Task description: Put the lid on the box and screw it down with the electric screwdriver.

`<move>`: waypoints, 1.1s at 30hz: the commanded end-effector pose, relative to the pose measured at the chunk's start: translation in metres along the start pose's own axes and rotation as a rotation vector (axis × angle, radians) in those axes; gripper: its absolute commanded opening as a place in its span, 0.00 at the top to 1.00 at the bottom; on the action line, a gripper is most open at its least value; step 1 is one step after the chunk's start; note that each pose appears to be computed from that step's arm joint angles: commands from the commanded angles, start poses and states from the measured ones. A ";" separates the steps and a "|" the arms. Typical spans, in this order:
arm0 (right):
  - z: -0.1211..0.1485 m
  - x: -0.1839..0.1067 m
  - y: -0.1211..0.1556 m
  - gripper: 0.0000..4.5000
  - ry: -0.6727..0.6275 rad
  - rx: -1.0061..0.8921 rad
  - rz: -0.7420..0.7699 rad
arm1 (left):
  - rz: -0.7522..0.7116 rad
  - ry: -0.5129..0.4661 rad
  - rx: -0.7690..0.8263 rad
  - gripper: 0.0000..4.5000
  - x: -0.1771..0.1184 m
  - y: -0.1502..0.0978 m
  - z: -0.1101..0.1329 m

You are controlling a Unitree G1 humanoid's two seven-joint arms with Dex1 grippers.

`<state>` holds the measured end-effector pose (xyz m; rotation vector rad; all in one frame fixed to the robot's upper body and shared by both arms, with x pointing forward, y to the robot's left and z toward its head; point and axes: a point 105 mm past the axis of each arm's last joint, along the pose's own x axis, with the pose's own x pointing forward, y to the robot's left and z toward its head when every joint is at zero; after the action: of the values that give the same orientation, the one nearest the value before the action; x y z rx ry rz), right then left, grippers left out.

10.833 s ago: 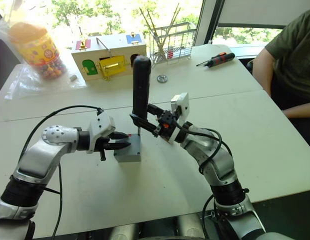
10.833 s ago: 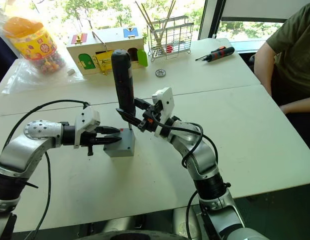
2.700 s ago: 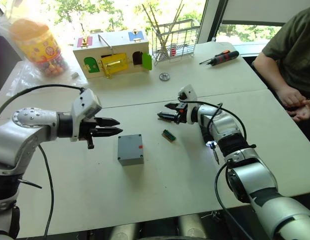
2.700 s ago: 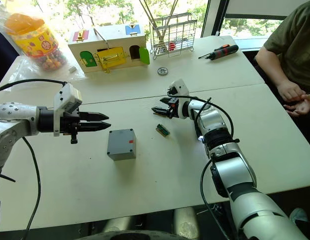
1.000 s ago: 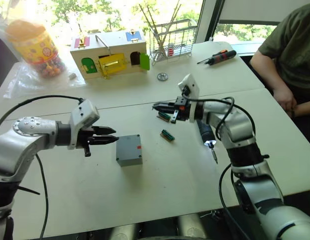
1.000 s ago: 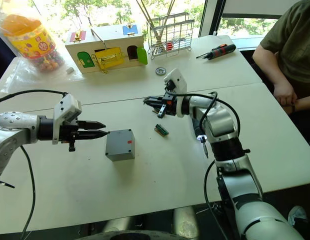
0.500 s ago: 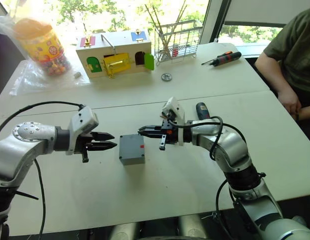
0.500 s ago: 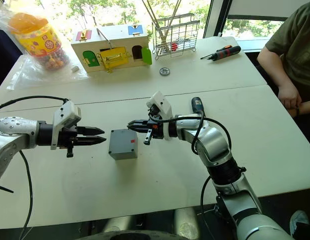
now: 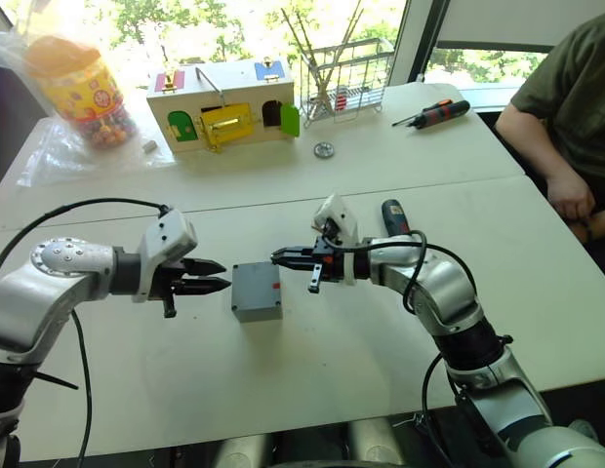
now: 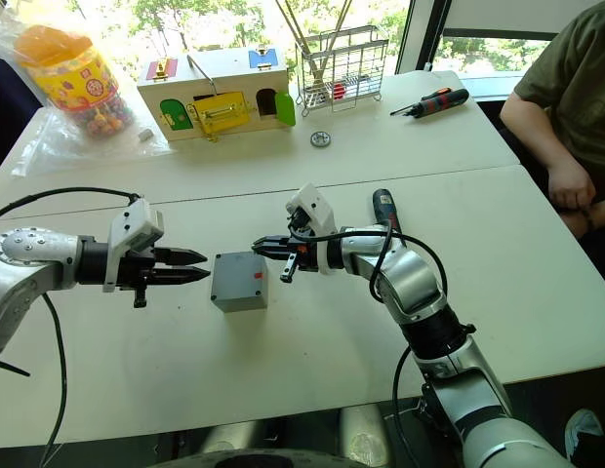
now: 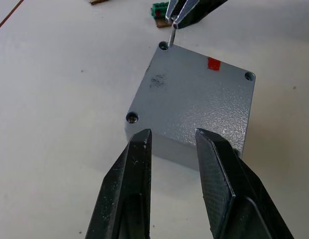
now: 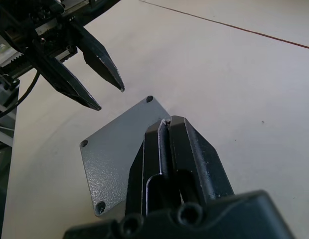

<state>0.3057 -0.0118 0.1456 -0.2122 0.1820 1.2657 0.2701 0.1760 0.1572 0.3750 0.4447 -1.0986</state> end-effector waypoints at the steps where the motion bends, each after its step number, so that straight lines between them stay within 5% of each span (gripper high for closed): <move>1: 0.005 -0.001 0.002 0.99 -0.021 -0.031 0.000 | 0.013 -0.014 0.043 0.70 -0.002 0.002 0.008; 29: -0.006 0.005 -0.004 0.99 0.011 -0.032 -0.005 | 0.015 -0.019 0.053 0.70 0.002 0.002 0.009; 33: -0.005 0.003 -0.004 0.68 0.019 -0.036 -0.001 | 0.011 -0.026 0.054 0.70 0.004 0.002 0.010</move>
<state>0.3116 -0.0147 0.1282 -0.2351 0.2198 1.2485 0.2736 0.1714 0.1583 0.3820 0.4219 -1.1003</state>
